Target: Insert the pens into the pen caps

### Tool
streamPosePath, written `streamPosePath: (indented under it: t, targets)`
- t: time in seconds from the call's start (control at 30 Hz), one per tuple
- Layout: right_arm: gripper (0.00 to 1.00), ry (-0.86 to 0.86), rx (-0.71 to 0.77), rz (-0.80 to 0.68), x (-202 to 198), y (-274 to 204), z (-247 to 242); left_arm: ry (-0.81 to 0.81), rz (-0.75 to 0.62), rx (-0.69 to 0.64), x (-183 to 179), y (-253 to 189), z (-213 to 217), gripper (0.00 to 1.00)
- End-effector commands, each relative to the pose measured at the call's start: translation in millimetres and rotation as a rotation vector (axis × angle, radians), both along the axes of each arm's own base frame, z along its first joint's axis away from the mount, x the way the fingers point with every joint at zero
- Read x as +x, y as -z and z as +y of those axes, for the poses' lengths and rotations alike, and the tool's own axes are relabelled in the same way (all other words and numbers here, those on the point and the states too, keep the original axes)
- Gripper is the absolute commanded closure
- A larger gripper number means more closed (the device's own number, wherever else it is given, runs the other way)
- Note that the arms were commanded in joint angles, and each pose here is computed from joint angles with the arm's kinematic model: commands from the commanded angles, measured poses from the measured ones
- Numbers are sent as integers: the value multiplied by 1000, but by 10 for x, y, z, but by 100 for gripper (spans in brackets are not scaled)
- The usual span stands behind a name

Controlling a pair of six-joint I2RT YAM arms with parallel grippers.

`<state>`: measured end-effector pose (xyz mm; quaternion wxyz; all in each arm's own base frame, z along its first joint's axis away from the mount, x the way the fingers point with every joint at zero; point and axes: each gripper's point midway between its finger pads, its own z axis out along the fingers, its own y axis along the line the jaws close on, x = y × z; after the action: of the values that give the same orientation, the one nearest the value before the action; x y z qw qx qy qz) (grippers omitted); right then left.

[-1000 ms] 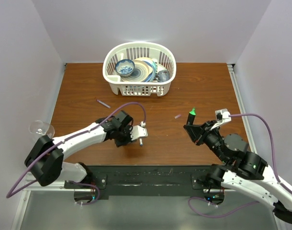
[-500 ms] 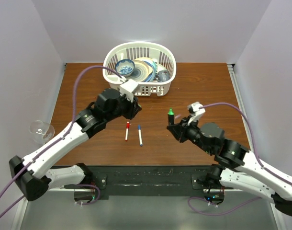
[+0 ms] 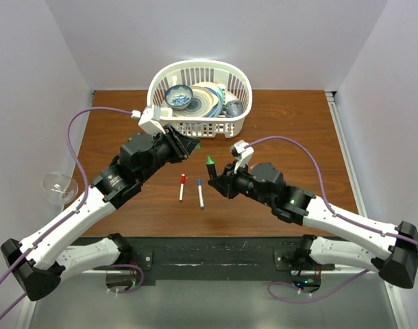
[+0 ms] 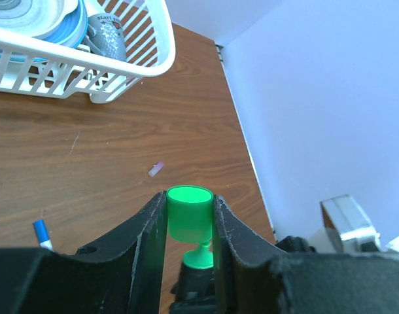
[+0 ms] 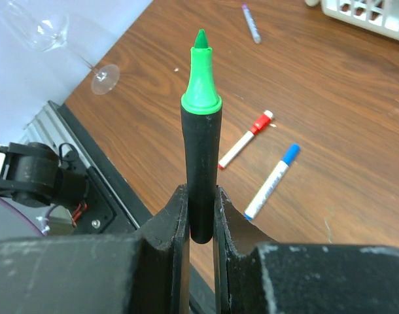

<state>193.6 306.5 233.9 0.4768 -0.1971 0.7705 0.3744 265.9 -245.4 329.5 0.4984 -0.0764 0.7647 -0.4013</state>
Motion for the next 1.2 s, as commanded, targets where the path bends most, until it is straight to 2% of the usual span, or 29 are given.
streamPosePath:
  t: [0.0, 0.37, 1.17]
  targets:
    - [100, -42, 113, -66, 38, -452, 240, -96, -7, -106, 45, -217, 124, 100]
    - [100, -31, 96, -34, 107, -409, 358, -129, 43, -47, 69, 50, 176, 100]
    - [100, -44, 75, 26, 101, -275, 491, -109, 55, -16, 42, 218, 154, 100]
